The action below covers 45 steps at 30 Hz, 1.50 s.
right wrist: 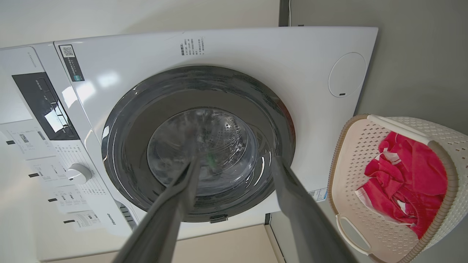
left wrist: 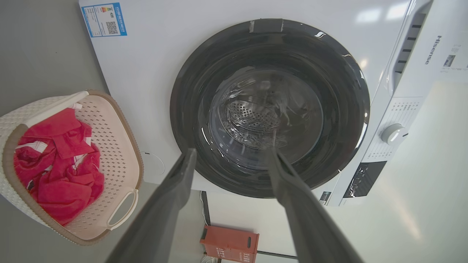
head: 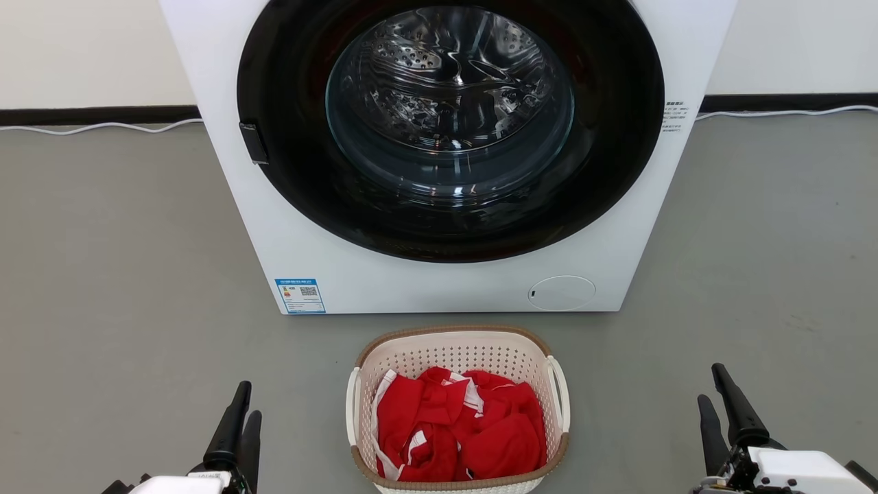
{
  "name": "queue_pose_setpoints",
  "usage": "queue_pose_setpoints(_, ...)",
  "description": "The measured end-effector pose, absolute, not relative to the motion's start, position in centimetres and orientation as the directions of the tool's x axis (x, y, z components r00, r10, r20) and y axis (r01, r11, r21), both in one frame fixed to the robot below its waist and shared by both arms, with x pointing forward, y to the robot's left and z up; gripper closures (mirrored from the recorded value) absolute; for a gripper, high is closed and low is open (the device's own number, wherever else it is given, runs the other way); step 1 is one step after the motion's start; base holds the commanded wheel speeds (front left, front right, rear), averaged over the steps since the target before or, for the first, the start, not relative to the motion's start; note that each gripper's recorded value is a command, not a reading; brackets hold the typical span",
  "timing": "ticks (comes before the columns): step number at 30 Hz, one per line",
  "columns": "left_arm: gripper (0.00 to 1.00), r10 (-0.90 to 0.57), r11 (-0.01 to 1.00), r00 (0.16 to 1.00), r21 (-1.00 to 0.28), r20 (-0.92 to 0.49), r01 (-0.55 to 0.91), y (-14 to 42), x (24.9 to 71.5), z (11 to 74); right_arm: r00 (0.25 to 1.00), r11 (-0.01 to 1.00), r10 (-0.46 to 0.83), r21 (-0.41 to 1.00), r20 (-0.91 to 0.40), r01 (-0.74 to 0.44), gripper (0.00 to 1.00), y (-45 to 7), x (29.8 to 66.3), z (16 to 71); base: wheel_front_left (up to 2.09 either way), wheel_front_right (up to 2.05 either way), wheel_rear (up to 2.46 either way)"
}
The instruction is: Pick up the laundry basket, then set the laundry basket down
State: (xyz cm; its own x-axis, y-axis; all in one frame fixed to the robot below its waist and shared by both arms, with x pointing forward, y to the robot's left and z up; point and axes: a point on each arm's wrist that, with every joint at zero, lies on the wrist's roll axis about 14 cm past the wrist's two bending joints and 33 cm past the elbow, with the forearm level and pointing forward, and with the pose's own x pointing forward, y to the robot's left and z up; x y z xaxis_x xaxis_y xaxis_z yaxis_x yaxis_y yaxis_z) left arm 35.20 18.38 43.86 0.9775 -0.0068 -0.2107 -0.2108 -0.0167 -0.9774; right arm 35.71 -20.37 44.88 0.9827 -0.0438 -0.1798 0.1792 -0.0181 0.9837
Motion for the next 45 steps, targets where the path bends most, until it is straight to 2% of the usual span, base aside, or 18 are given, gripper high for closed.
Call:
queue_pose_setpoints(14, 0.0, 0.008, 0.05, 0.977, -0.975, -0.214, -0.214, 18.4, 35.2, 43.8, 0.984, 0.087, -0.057, 0.981, -0.166, 0.171, 0.0, -20.3, 35.9, 45.4, 0.0, 0.0, 0.0)
queue_pose_setpoints(30, 0.0, 0.038, 0.232, 0.976, -0.948, -0.216, -0.219, 18.8, 35.3, 44.0, 0.988, 0.338, -0.052, 0.928, -0.148, 0.157, 0.0, -19.9, 36.1, 46.0, 0.0, 0.0, 0.0)
queue_pose_setpoints(45, 0.0, 0.046, 0.439, 0.975, -0.873, -0.215, -0.213, 18.5, 35.4, 44.5, 0.992, 0.581, -0.023, 0.805, -0.124, 0.115, 0.0, -19.2, 36.3, 46.6, 0.0, 0.0, 0.0)
